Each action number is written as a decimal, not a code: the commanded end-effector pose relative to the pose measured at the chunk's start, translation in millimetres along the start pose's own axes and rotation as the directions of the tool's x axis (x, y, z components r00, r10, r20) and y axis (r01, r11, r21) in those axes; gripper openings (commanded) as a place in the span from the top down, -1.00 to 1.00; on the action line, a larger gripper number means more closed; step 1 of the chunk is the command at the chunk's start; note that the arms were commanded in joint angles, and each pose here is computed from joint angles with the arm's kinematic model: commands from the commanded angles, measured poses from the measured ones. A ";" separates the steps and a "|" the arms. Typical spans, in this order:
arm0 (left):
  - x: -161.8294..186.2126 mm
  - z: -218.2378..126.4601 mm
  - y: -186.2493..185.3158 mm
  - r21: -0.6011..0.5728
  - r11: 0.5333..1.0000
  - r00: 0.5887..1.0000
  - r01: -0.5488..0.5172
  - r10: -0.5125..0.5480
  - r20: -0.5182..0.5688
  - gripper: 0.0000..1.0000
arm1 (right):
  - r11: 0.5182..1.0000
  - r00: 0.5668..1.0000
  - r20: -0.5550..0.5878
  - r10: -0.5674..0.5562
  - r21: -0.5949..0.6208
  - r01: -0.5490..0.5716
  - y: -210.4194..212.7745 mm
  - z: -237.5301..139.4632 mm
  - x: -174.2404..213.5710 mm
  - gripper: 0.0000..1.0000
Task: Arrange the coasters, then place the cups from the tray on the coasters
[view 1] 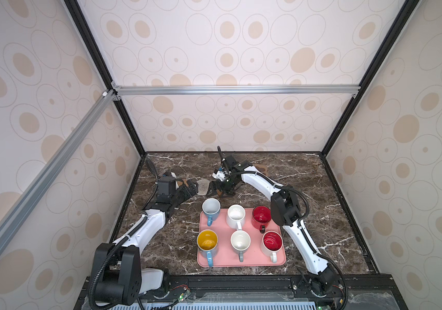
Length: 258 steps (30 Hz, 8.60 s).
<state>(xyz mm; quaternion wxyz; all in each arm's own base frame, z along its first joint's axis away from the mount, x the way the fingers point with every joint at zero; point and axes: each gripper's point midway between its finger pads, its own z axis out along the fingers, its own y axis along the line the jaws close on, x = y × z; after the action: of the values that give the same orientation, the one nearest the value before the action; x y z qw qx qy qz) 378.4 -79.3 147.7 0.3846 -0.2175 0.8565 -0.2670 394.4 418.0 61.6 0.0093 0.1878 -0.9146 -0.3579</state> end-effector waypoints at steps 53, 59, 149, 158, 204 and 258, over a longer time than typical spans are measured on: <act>-13.6 -11.6 -12.4 0.049 0.999 0.999 0.008 -0.010 0.052 -1.00 | 0.953 0.754 0.588 0.293 -0.243 -0.181 -43.2 -136.9 -165.2 -0.99; -12.2 -13.1 -12.8 0.056 0.998 0.999 0.012 -0.015 0.050 -1.00 | 0.909 0.685 0.600 0.414 -0.233 -0.345 -89.2 -115.8 -166.1 -0.99; -6.3 -15.2 -9.0 0.060 0.998 0.998 0.030 -0.033 0.050 -1.00 | 0.843 0.873 0.320 0.369 0.281 -0.459 -156.6 -106.3 25.5 -0.99; -10.2 -15.5 -12.7 0.066 0.997 0.998 0.028 -0.031 0.054 -1.00 | 0.864 0.880 0.353 0.317 0.276 -0.422 -141.6 -125.7 1.5 -1.00; -1.9 -29.1 -11.6 0.101 0.993 0.996 0.054 -0.061 0.070 -1.00 | 0.888 0.770 0.446 0.456 -0.177 -0.424 -174.7 -144.4 -114.6 -0.99; 0.8 -38.9 -7.9 0.094 0.993 0.993 0.074 -0.082 0.084 -1.00 | 0.754 0.408 0.646 0.645 -0.453 -0.476 -257.8 -283.3 -98.5 -1.00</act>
<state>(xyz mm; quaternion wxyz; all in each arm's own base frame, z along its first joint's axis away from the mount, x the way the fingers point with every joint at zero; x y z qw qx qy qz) 350.3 -79.8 168.6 0.4116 -0.2342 0.8238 -0.3115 588.9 101.5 66.1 -0.1855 -0.2861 -0.8506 -0.4002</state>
